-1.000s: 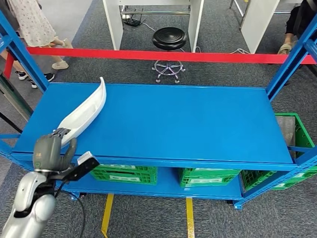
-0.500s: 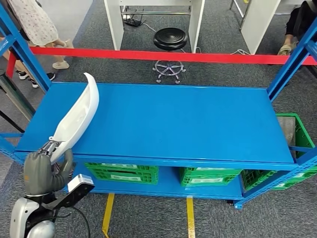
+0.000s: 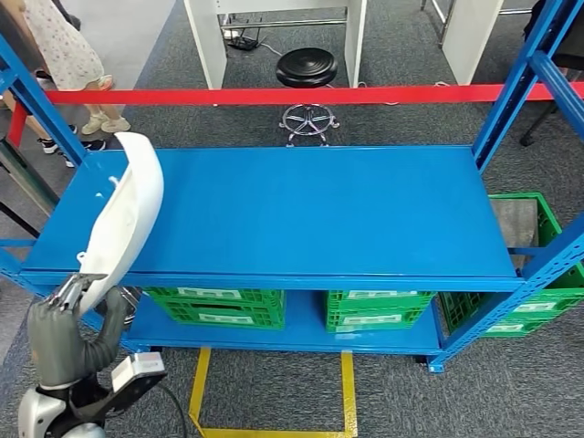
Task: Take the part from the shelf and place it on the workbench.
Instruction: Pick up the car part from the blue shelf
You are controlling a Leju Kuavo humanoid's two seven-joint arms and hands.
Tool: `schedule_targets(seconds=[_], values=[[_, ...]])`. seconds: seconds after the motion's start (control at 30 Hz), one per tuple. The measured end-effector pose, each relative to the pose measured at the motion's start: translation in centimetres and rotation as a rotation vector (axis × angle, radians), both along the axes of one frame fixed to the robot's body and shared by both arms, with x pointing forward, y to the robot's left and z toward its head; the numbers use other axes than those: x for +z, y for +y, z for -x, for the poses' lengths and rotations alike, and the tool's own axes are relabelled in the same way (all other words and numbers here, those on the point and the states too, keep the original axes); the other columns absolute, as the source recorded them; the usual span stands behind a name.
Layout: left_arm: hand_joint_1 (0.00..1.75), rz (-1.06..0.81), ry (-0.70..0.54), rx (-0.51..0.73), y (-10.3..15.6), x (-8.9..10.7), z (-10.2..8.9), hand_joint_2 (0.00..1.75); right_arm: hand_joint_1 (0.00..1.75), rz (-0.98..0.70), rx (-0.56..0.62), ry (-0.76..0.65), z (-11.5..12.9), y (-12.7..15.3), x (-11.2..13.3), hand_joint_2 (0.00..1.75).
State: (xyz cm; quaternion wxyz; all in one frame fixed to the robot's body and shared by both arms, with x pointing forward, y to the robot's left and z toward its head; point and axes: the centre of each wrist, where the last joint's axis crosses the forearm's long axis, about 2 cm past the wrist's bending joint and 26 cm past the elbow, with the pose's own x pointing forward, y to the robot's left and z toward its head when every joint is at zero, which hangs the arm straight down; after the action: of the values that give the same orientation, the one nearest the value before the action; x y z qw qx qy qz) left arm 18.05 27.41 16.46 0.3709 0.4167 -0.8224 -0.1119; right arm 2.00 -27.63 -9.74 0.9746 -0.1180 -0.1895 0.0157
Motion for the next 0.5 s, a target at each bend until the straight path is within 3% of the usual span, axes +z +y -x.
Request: schedule_targets(seconds=[0.2,0.5], values=[[1.75,0.023,-0.064,-0.029,-0.8,0.1,0.8,1.75,0.00,-0.003,-0.007,-0.010,-0.1,0.3,0.1,0.00],[1.75,0.114,-0.062,-0.020,-1.9,-0.4,1.6,1.75,0.00,0.018,-0.059,-0.004,0.5,0.1,0.2,0.00]])
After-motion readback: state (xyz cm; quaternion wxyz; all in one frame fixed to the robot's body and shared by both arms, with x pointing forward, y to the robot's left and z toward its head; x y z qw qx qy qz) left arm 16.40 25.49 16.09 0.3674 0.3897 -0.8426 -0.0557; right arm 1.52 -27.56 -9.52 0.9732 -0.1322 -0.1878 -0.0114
